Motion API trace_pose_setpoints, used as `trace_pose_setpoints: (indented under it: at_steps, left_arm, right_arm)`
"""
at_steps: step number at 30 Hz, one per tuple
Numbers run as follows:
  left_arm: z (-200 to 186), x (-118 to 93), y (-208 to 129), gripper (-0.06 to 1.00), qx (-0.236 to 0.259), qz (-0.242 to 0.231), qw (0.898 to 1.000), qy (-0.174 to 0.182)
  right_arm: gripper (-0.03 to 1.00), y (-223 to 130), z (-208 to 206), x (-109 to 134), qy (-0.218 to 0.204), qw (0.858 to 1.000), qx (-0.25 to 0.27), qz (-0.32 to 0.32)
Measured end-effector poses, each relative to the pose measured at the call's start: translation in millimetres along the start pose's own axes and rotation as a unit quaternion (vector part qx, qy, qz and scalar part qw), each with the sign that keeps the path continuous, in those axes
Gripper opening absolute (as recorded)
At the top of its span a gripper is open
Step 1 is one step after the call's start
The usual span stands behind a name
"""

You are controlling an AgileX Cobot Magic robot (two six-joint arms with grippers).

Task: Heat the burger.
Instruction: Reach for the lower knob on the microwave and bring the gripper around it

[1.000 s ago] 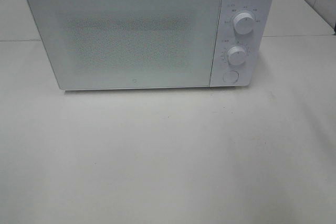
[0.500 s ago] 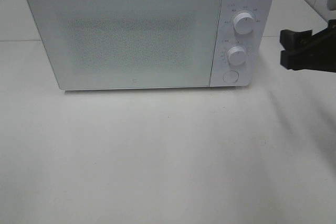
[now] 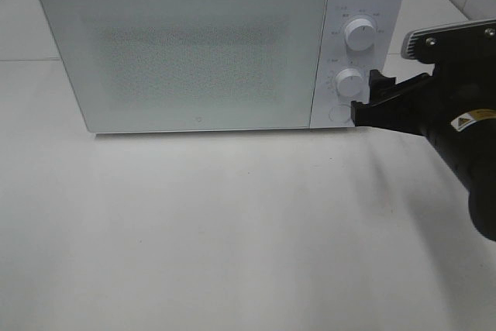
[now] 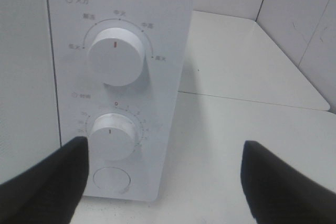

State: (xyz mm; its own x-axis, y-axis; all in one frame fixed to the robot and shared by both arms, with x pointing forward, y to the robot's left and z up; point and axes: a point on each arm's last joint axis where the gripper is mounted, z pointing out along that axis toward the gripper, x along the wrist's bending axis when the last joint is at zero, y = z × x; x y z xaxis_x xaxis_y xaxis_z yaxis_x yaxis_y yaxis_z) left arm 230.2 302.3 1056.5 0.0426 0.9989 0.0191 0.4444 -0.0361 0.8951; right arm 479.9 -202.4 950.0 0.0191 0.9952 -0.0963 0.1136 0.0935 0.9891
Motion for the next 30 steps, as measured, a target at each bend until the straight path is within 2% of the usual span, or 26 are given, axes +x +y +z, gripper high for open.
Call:
trace_pose_setpoints:
  at_steps: [5,20,30]
  left_arm:
    - [0.0,0.0,0.0,0.98,0.0,0.0,1.0,0.0]
    - [0.0,0.0,0.0,0.98,0.0,0.0,1.0,0.0]
    - [0.0,0.0,0.0,0.98,0.0,0.0,1.0,0.0]
  right_arm:
    - [0.76,-5.0,4.7,15.5,0.006,1.0,-0.021,-0.012]
    - [0.76,-24.1,36.8,43.3,0.005,1.0,-0.009,-0.015]
    - [0.76,-32.7,63.5,47.1,-0.008,1.0,-0.011,0.013]
